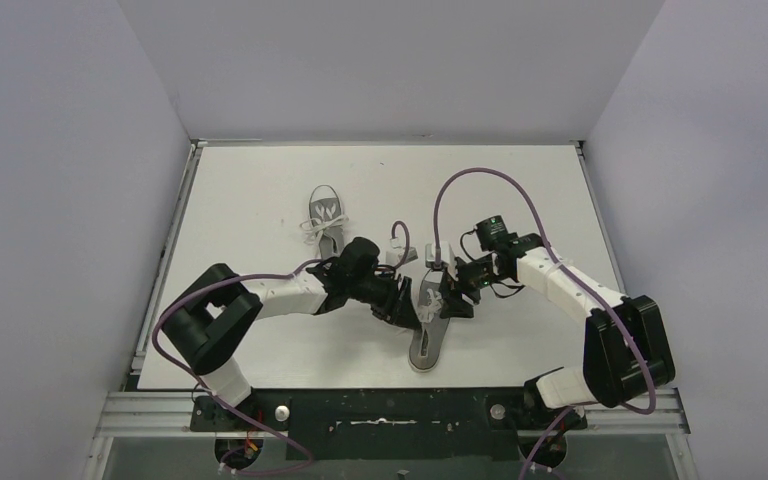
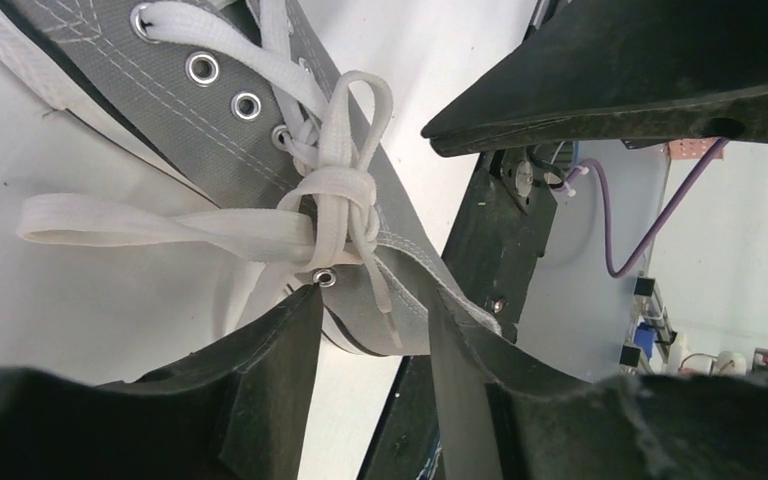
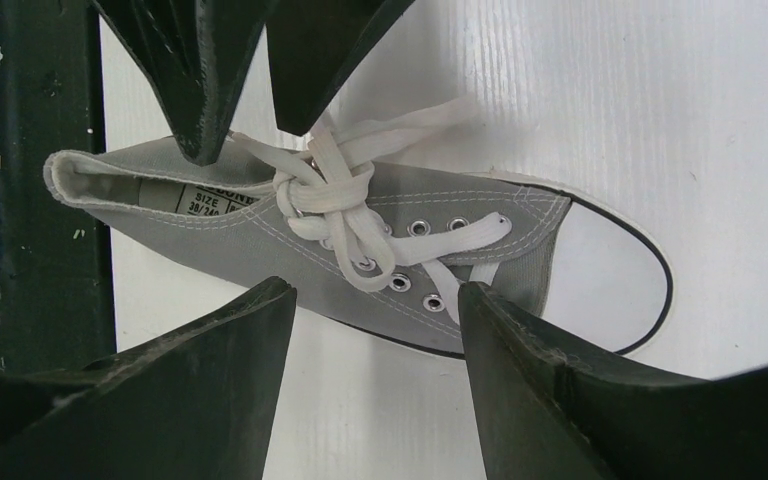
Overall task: Tie the shoes
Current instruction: Adjust the shoelace on the shoe.
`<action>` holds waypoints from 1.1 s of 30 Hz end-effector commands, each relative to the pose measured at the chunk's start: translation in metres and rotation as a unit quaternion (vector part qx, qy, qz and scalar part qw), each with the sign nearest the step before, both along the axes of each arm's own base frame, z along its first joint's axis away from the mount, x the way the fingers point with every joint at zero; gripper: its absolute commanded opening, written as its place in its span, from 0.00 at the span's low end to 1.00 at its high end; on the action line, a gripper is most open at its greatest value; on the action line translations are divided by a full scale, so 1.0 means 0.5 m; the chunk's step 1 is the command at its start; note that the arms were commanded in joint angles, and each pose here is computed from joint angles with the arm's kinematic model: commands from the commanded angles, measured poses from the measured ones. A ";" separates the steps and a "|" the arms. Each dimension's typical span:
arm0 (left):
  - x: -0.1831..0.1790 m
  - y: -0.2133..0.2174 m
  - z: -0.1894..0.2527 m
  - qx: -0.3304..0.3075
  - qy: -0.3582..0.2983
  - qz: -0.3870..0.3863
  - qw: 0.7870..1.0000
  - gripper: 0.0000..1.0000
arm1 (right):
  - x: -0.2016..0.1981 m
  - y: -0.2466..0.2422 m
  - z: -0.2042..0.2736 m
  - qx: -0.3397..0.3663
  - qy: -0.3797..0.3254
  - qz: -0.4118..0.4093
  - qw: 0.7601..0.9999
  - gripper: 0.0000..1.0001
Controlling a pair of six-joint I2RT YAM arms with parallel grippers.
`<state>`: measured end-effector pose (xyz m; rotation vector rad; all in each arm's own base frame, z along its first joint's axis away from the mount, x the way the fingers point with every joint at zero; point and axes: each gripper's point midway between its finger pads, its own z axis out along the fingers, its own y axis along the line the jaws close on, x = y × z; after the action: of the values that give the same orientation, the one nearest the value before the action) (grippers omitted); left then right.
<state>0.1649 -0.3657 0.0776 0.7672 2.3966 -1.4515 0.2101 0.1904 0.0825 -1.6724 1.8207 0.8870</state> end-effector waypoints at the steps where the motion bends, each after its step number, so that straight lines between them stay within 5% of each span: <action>1: 0.003 -0.022 0.004 -0.010 -0.013 -0.015 1.000 0.37 | 0.021 0.033 0.035 0.038 -0.032 0.029 0.998 0.61; 5: -0.001 -0.019 -0.009 -0.001 -0.008 -0.022 1.000 0.13 | 0.025 0.033 0.033 0.035 -0.034 0.033 0.998 0.60; 9: -0.009 -0.001 -0.015 0.017 -0.017 -0.031 0.999 0.00 | 0.021 0.037 0.034 0.038 -0.027 0.045 0.998 0.57; 23: -0.027 0.025 -0.027 0.033 -0.030 -0.054 0.998 0.00 | 0.011 0.068 0.033 0.053 0.003 0.078 0.996 0.58; 33: -0.035 0.034 -0.032 0.039 -0.037 -0.068 0.996 0.00 | 0.016 0.078 0.022 0.055 0.020 0.087 0.995 0.49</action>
<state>0.1431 -0.3414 0.0406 0.9379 2.5140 -1.3356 0.2104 0.2150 0.0789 -1.7661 1.7510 1.0518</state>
